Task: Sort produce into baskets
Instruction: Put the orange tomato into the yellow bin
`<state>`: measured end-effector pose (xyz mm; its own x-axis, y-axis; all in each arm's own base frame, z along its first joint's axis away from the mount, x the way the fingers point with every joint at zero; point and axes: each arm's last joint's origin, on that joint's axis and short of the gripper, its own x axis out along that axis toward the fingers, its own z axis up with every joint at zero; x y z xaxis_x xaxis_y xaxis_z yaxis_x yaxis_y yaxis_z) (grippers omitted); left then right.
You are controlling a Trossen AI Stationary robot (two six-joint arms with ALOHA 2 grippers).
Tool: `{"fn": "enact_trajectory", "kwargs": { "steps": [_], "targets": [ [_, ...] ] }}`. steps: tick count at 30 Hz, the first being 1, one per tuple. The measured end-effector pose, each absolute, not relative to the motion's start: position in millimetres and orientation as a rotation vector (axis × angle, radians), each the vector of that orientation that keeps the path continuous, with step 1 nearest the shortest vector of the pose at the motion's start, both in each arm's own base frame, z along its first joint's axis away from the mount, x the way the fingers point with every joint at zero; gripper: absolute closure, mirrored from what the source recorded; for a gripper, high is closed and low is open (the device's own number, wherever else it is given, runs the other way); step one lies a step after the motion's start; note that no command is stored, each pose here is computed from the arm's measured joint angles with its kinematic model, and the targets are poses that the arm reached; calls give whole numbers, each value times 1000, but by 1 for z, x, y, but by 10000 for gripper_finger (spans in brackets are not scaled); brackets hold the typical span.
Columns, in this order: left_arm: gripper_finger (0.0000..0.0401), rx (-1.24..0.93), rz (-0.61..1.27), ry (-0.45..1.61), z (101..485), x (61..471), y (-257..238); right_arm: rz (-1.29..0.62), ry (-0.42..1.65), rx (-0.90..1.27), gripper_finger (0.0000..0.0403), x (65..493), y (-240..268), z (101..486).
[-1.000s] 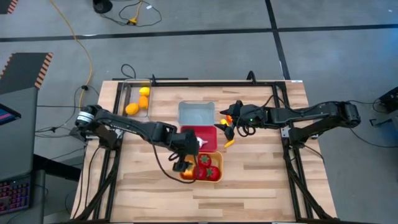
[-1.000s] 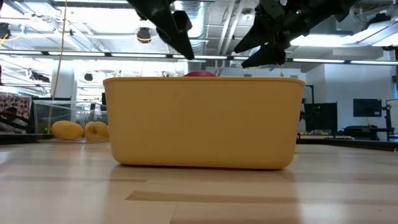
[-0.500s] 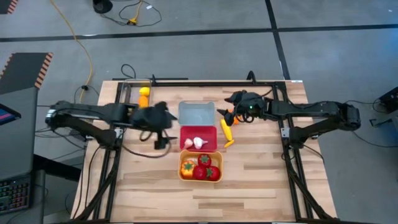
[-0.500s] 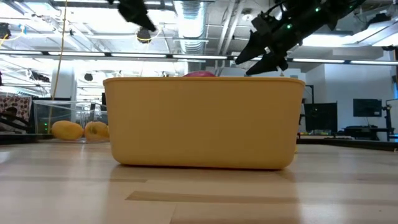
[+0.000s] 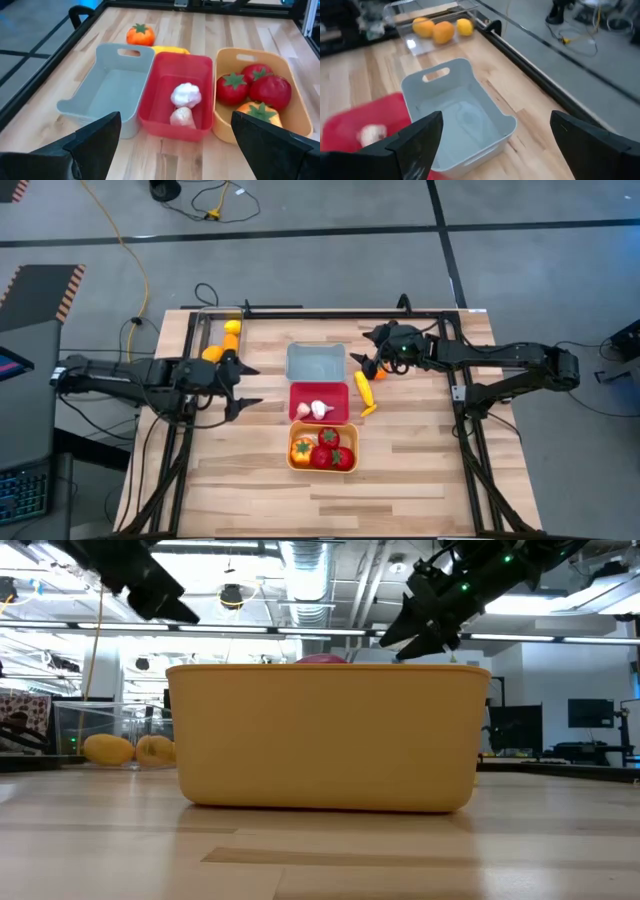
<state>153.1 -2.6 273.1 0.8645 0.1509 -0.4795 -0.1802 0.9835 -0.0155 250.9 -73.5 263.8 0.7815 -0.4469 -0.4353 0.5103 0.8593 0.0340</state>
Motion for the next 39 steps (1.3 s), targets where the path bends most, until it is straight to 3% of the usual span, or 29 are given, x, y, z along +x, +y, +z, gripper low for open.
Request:
{"fn": "enact_trajectory", "kwargs": {
  "steps": [7,19,30,39],
  "targets": [
    [36,-82,178,448,251,144,-2,-448,489,-5,17,252,-65,262],
    [36,-115,187,444,247,143,-2,-444,687,23,18,243,-59,246],
    [36,-110,218,442,247,143,-1,-537,879,240,22,218,-88,231],
    [36,-114,235,440,246,143,-1,-526,909,332,22,214,-104,223]
  ]
}}
